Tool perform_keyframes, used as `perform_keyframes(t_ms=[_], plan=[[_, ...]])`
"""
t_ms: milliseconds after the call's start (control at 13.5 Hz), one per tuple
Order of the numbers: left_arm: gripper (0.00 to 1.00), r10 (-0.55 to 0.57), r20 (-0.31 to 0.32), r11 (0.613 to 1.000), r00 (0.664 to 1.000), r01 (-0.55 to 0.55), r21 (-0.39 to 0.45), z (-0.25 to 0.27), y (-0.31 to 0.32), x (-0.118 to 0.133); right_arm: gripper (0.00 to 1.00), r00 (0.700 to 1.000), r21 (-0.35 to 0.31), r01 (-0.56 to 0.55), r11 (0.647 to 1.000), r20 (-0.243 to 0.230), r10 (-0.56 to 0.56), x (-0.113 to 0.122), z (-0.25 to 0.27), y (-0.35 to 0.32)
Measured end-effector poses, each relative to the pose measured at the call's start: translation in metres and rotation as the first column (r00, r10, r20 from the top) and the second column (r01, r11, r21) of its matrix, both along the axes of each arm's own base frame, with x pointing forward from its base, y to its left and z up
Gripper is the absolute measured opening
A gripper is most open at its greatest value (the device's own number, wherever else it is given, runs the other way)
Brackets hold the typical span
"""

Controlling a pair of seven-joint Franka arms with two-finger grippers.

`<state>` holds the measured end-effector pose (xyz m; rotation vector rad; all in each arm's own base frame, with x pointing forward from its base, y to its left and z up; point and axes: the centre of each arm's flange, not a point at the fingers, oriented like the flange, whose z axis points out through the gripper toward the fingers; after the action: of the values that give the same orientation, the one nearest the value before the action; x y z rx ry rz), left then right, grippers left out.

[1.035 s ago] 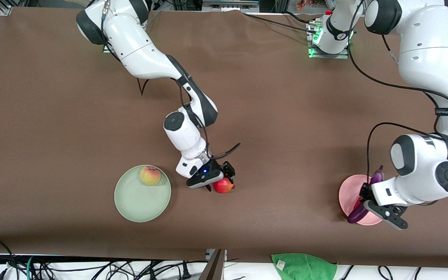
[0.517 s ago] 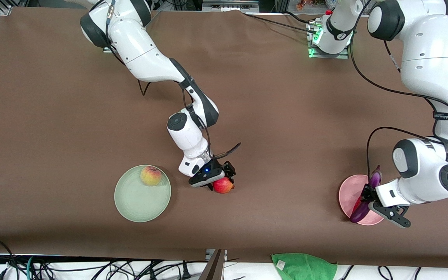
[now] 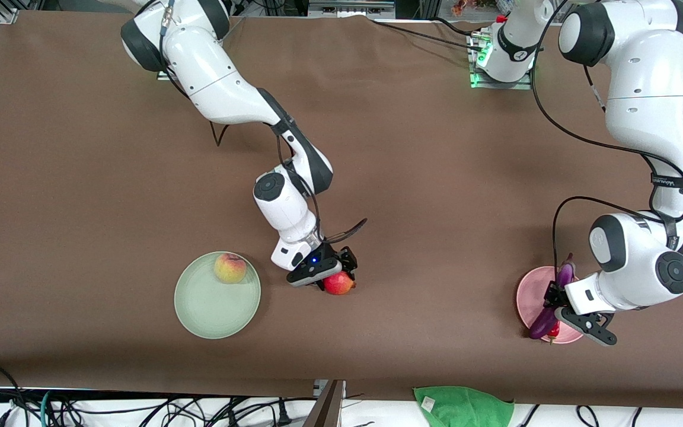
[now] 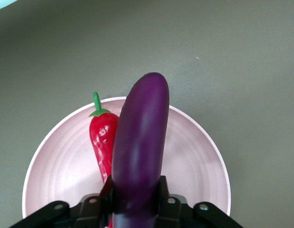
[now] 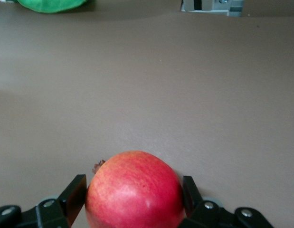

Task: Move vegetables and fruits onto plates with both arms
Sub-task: 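Grasp the pomegranate with the right gripper while the left gripper lowers the eggplant, then carry the pomegranate onto the green plate while the left gripper releases the eggplant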

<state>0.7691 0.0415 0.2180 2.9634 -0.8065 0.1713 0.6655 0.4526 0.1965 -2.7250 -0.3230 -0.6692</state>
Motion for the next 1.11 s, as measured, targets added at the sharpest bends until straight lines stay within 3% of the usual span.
perform_keyframes(t_ms=[74,148,296,591,887,1109], plan=[[0.40,0.000,0.000,1.000,1.000,0.000,0.000,0.000,0.000,0.000,0.87,1.000,-0.024,-0.001,1.000,-0.028,0.000,0.004,0.012,-0.005],[0.47,-0.001,0.001,1.000,1.000,0.001,-0.001,0.000,-0.001,0.000,0.87,0.998,-0.051,0.000,0.999,-0.062,-0.004,0.010,0.029,-0.012],[0.65,-0.001,0.005,1.000,1.000,0.001,-0.002,0.001,-0.001,0.001,0.87,0.990,-0.102,0.006,0.995,-0.139,-0.020,0.024,0.069,-0.041],[1.00,-0.001,0.015,1.000,1.000,0.001,-0.002,0.004,-0.002,0.002,0.86,0.977,-0.195,-0.099,0.976,-0.203,0.059,0.064,0.127,-0.147],[1.00,-0.006,0.029,1.000,1.000,0.006,-0.007,0.015,-0.006,0.005,0.86,0.952,-0.264,-0.269,0.926,-0.218,0.215,0.094,0.125,-0.253],[1.00,-0.013,-0.006,1.000,1.000,0.013,-0.021,0.026,-0.013,0.003,0.86,0.947,-0.274,-0.293,0.916,-0.215,0.239,0.100,0.124,-0.281]])
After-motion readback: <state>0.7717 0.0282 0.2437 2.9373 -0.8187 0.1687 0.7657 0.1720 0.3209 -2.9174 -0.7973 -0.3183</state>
